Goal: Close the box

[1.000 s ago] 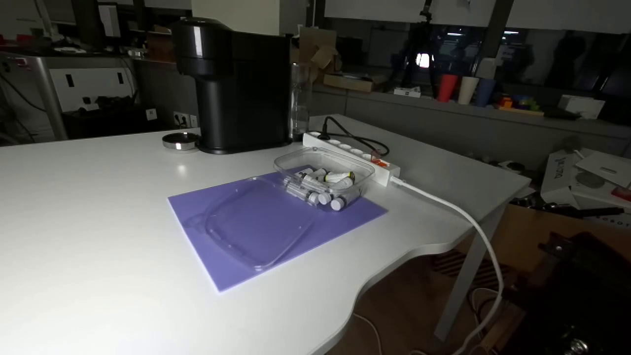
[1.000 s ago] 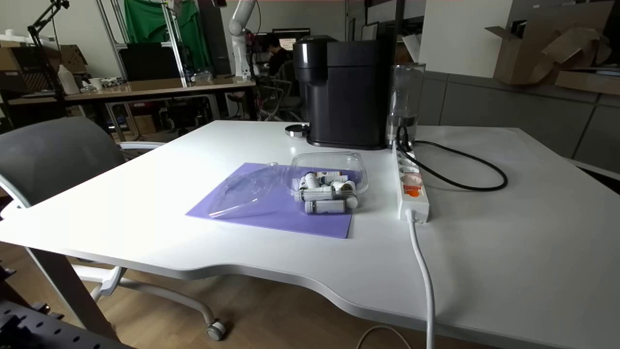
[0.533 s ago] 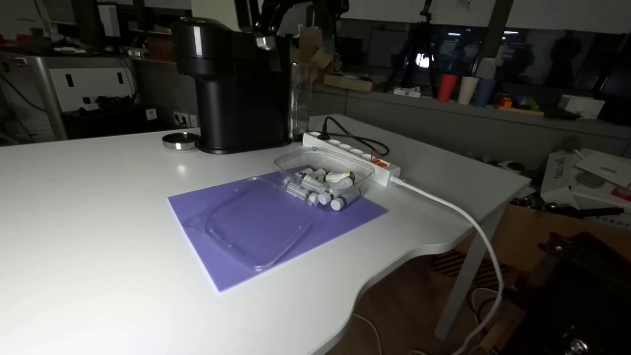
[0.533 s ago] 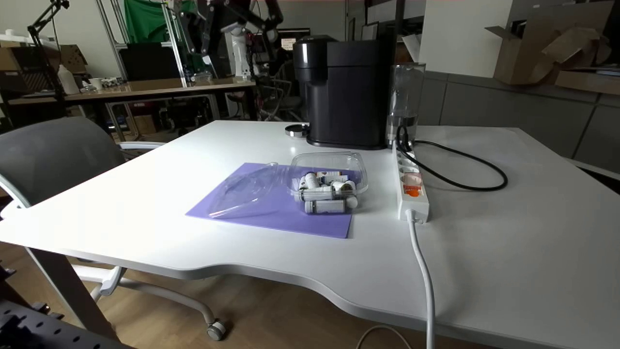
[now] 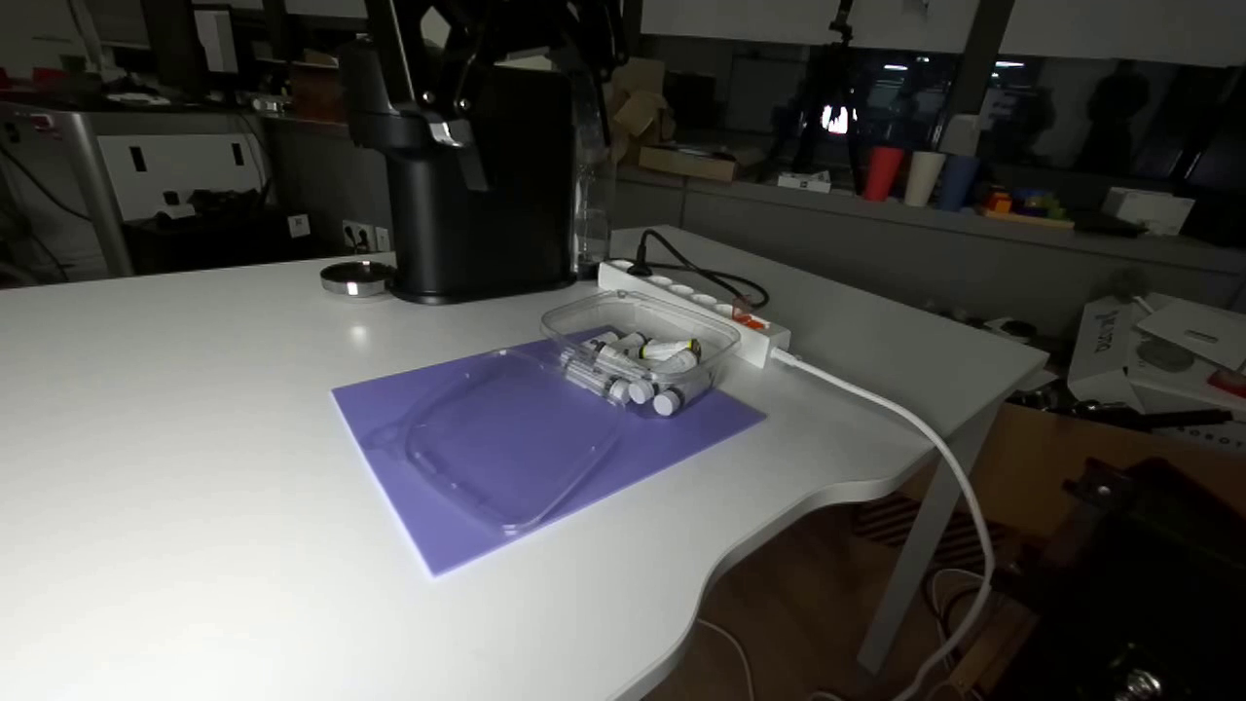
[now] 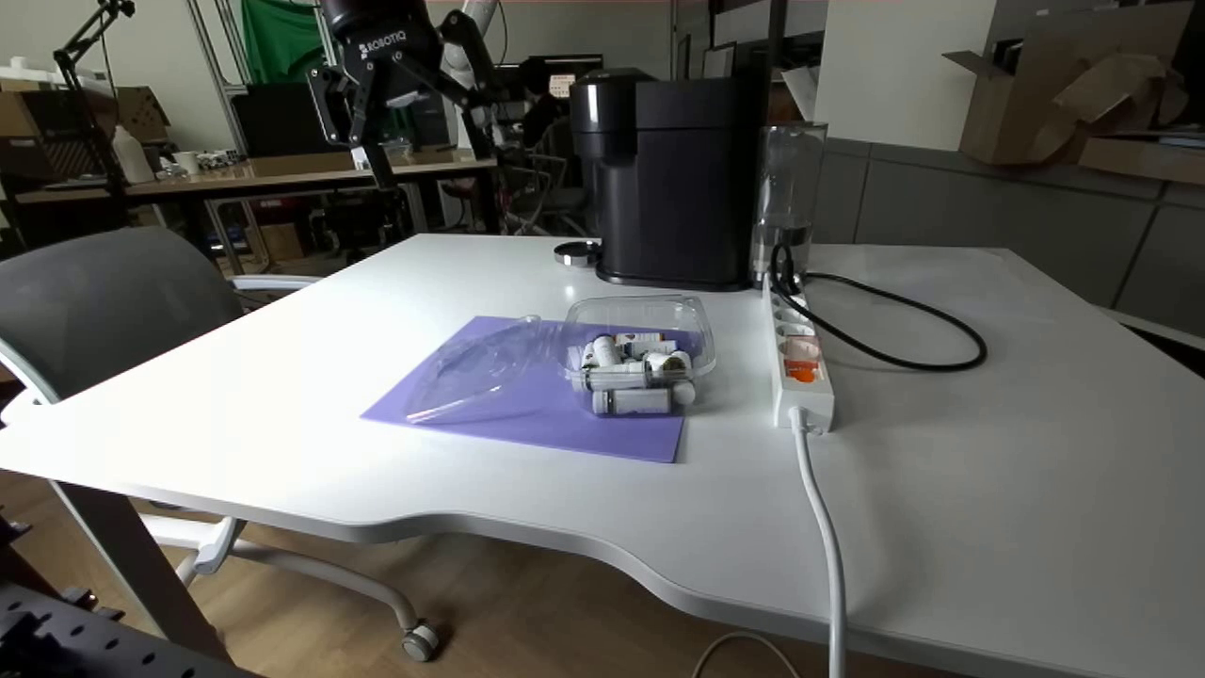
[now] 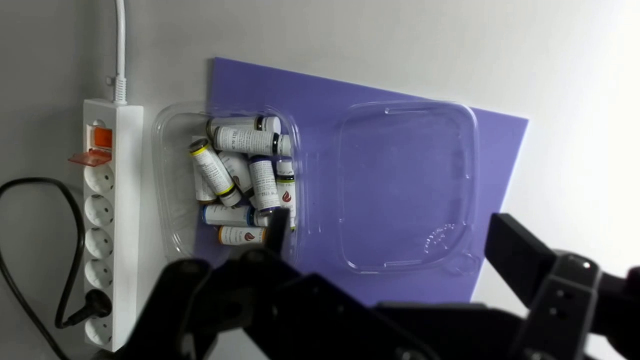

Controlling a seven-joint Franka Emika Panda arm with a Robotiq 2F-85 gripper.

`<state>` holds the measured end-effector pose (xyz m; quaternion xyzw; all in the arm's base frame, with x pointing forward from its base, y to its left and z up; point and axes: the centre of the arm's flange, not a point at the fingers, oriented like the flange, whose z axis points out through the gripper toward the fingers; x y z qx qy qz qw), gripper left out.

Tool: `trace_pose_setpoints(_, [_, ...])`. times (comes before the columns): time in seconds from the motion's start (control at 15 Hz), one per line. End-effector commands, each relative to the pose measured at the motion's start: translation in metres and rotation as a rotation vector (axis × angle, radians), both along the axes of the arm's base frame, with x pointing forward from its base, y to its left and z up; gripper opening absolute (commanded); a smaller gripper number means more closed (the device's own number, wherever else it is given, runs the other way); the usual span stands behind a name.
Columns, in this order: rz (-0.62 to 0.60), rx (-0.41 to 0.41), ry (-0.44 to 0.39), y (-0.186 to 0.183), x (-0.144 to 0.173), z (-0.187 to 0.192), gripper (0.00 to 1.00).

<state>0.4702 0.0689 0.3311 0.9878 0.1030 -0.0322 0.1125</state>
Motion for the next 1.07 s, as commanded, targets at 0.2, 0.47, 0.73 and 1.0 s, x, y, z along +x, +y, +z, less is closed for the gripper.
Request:
trace_pose_setpoints(0.2, [0.022,-0.011,-0.017,0.03,-0.005,-0.051,1.0])
trace_pose_setpoints(0.47, [0.071,-0.044,0.02,0.041,-0.012,-0.093,1.0])
trace_pose_setpoints(0.73, [0.087,-0.068,0.077,0.035,-0.02,-0.127,1.0])
trace_pose_setpoints(1.0, [0.111,-0.083,0.119,0.027,-0.038,-0.143,1.0])
